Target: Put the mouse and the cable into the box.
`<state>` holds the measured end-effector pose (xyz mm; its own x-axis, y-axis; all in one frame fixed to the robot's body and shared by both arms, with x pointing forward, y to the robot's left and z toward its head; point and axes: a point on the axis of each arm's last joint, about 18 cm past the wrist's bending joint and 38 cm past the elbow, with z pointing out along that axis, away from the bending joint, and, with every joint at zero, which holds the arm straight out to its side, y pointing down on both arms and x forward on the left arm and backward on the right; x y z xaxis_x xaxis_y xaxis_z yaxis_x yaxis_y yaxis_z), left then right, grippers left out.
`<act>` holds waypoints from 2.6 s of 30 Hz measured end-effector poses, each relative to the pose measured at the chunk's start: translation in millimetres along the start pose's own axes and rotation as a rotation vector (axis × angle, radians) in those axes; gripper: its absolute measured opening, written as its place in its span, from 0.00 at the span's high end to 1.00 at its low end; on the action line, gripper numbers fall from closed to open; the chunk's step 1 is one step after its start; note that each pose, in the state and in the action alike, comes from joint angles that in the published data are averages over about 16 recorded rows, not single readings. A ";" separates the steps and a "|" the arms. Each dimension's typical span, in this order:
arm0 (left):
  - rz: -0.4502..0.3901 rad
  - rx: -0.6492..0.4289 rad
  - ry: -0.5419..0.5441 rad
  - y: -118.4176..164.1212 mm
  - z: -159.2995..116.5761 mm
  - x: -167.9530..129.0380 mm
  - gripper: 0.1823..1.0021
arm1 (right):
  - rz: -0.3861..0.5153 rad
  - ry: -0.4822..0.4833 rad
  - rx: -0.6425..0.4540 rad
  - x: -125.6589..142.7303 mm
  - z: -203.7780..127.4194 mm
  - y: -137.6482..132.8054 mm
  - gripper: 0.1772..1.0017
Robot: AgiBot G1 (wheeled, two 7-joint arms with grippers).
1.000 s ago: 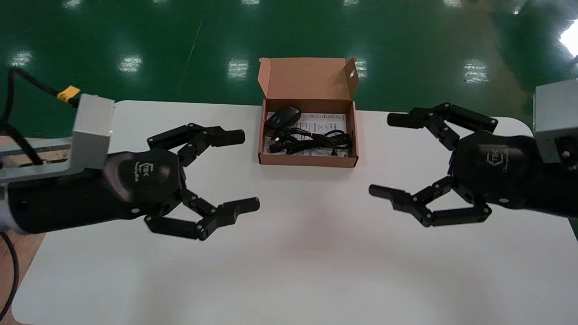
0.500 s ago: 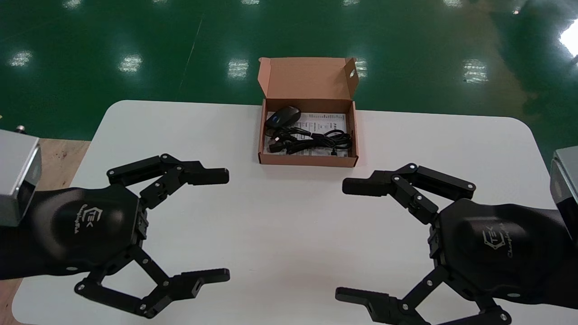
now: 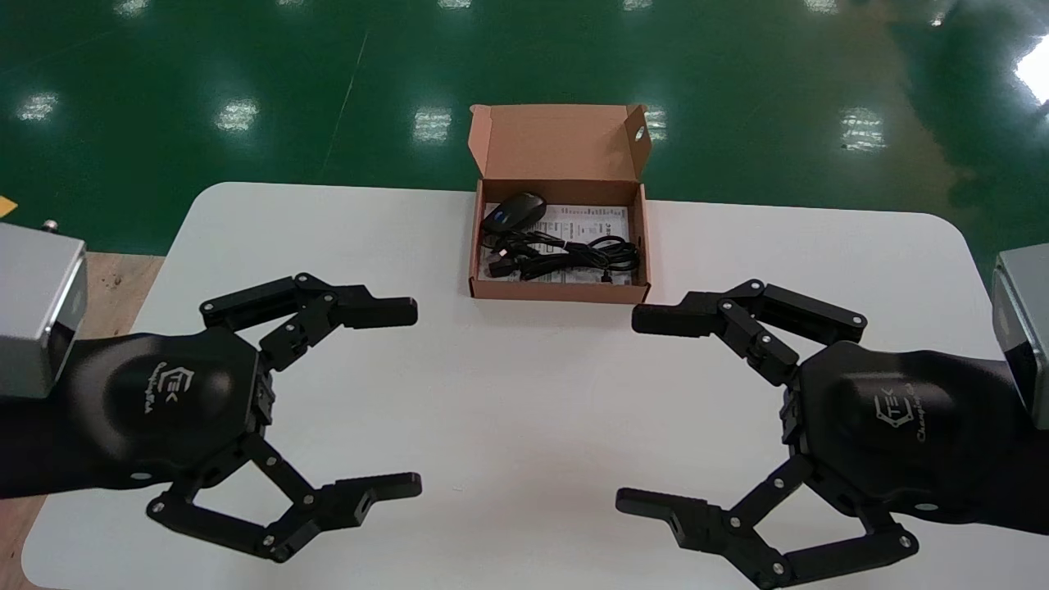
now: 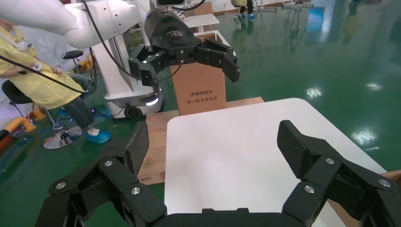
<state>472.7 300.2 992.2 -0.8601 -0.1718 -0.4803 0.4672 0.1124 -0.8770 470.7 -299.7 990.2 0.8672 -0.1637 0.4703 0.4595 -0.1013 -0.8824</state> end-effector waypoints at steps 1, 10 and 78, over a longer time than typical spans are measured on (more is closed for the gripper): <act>0.000 0.000 -0.001 0.1 0.1 -0.2 0.00 | -0.001 0.001 -0.001 0.4 -0.1 0.0 0.00; -0.002 0.000 -0.004 0.7 0.4 -1.2 0.00 | -0.004 0.009 -0.005 3.0 -0.9 0.5 0.00; -0.003 0.000 -0.006 1.3 0.7 -2.3 0.00 | -0.008 0.016 -0.010 5.4 -1.5 0.7 0.00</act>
<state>475.4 300.1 992.1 -0.8604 -0.1782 -0.4774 0.4642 0.1120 -0.8786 475.4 -302.2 992.1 0.8604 -0.1783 0.4775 0.4643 -0.1122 -0.8785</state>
